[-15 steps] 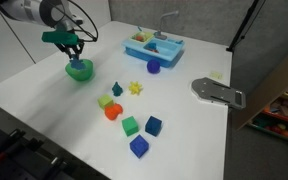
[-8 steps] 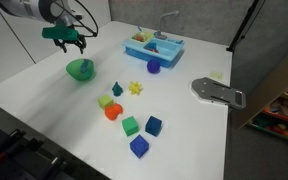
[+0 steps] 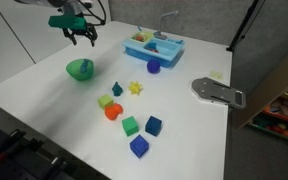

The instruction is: Pick up the light blue toy and place it in the green bowl

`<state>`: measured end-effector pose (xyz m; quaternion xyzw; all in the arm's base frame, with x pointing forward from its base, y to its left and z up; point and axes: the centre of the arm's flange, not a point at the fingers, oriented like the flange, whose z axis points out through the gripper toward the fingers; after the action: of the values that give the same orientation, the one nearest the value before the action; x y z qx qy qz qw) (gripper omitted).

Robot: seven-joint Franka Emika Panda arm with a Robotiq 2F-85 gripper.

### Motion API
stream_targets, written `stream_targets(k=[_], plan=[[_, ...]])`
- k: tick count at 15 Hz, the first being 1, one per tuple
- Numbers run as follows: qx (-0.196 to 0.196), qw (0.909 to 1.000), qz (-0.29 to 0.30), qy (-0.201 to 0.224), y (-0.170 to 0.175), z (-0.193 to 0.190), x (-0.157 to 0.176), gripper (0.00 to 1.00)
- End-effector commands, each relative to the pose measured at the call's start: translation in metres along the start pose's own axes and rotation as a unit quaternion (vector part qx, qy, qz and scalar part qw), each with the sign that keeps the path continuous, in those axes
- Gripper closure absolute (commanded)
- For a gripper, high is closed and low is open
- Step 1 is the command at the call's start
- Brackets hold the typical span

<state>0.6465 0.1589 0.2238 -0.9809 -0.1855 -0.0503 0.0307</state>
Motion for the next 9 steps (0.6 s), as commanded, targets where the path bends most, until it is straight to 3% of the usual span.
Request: stream_targets(k=[1, 9], plan=[[-0.018, 0.9987, 0.036, -0.031, 0.019, -0.032, -0.021, 0.00], [-0.028, 0.9921, 0.077, -0.094, 0.041, -0.087, -0.089, 0.00]])
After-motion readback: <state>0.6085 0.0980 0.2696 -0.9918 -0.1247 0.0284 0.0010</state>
